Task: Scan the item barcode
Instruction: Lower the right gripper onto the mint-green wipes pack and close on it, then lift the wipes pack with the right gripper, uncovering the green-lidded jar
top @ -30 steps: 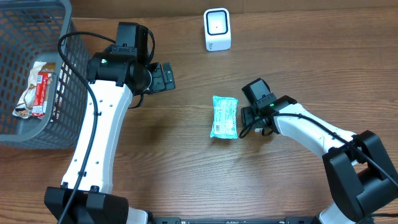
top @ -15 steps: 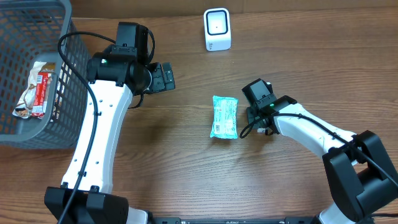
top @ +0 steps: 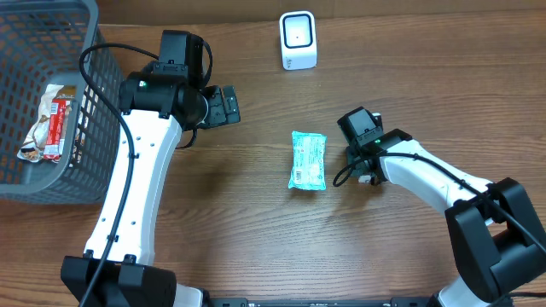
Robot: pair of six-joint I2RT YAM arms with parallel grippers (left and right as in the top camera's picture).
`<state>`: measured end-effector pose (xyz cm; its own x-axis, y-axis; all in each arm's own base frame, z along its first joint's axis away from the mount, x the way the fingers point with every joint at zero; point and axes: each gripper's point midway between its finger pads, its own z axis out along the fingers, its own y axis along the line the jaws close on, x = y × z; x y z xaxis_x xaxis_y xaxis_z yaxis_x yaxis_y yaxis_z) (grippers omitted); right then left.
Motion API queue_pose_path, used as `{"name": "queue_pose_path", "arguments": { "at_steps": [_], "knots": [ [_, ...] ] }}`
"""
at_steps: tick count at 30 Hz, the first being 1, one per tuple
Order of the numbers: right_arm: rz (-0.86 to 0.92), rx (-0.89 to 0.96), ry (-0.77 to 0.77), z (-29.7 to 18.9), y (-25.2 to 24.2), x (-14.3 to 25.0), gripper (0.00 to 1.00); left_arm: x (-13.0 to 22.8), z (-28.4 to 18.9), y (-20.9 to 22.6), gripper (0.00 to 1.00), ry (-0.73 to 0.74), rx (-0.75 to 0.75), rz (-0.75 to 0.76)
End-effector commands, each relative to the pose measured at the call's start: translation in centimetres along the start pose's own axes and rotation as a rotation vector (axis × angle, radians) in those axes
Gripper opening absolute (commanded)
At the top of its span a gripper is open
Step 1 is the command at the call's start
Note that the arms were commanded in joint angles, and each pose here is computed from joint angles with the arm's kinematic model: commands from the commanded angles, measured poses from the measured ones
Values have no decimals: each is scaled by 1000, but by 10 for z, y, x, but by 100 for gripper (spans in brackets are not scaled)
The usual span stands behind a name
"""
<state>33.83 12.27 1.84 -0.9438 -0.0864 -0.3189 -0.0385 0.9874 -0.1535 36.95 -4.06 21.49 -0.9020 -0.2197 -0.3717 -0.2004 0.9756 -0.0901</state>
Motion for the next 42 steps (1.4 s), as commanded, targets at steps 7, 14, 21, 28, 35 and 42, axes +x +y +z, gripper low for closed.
{"name": "queue_pose_path", "arguments": {
  "at_steps": [7, 14, 21, 28, 35, 42],
  "knots": [
    [31, -35, -90, -48, 2, -48, 67, -4, -4, 0, 100, -20, -6, -2],
    [40, -179, -109, -114, 19, -80, 66, -4, -4, 0, 100, -20, -6, -2],
    [8, -509, -49, -143, 76, -75, 61, -4, -4, 0, 100, -20, -6, -2],
    [-12, -554, -22, -151, 99, -62, 59, -4, -4, 0, 100, -20, -6, -2],
    [-6, -522, 48, -139, 93, -49, 59, -4, -4, 0, 100, -20, -6, -2],
    [-3, -532, 132, -117, 94, -25, 58, -4, -4, 0, 100, -20, -6, -2]
  ]
}}
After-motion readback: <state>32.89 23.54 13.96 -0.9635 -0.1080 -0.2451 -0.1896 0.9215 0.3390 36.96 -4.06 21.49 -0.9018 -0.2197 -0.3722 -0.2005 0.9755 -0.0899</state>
